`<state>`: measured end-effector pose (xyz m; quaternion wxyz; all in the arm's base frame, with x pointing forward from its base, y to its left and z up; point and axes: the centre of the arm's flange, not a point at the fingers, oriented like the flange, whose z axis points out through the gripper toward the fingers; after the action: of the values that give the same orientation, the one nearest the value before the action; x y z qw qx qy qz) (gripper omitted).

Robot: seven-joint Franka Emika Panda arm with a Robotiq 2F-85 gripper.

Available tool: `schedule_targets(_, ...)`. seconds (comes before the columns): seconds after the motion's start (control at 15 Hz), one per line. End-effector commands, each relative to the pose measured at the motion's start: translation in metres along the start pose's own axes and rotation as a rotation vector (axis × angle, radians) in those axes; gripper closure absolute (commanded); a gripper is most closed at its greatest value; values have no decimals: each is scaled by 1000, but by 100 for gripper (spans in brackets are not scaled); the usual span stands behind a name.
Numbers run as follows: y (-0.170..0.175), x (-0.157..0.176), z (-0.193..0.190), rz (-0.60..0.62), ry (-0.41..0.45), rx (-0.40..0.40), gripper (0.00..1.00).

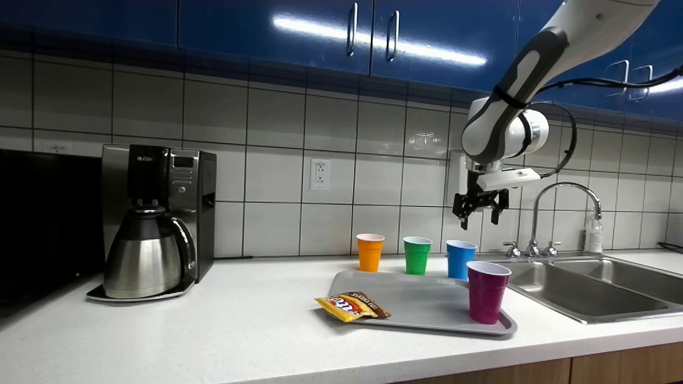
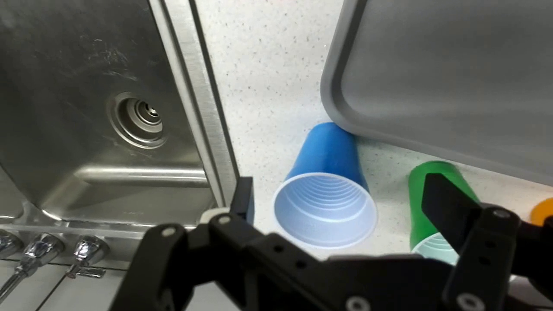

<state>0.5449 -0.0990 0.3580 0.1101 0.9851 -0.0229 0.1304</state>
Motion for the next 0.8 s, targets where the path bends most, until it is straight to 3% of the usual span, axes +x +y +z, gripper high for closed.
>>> schedule_targets(0.0,19,30,15,68,-31,-41,0)
schedule_targets(0.73,58,61,61,263,-103,-72,0)
